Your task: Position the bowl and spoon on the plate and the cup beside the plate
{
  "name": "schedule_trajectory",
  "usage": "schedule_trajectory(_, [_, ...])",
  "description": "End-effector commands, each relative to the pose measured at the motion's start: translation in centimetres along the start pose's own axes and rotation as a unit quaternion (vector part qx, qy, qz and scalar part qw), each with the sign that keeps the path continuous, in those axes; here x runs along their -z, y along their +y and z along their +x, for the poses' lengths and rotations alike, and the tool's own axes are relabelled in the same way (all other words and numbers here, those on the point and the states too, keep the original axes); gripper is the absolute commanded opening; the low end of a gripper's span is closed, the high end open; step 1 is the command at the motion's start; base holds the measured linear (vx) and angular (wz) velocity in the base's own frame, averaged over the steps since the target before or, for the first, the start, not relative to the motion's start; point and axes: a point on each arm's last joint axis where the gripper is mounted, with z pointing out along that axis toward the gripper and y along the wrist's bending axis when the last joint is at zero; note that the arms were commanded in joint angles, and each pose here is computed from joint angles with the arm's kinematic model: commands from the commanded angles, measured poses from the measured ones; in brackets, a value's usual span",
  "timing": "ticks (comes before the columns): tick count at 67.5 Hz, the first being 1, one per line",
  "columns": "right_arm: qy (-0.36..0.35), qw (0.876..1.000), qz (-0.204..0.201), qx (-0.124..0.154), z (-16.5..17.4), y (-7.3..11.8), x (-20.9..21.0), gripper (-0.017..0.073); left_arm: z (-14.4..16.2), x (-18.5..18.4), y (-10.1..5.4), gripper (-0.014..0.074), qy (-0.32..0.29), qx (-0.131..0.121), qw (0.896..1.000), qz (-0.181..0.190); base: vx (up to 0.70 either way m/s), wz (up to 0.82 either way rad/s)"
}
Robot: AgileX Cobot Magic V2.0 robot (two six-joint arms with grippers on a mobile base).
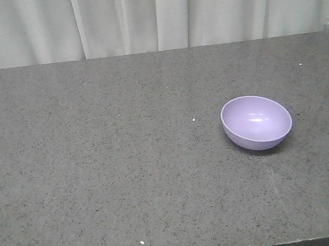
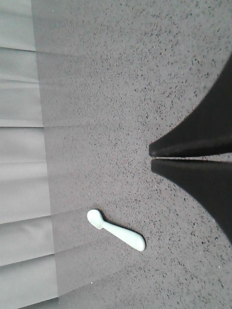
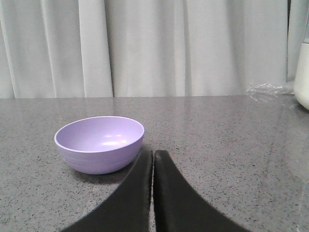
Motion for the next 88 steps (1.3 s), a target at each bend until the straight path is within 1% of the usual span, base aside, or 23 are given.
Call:
schedule_trajectory(1, [-0.039,0.999,-0.006,0.005,-0.59,0.10,0.07,-0.0003,-0.98,0.21,-0.01,-0.0006,-0.047,0.009,0.999,0.001,0.00,0.00])
schedule_trajectory(88, [-0.039,0.999,-0.006,0.005,-0.59,0.10,0.07,-0.0003,-0.98,0.21,-0.01,-0.0006,-0.047,0.009,0.999,0.001,0.00,0.00])
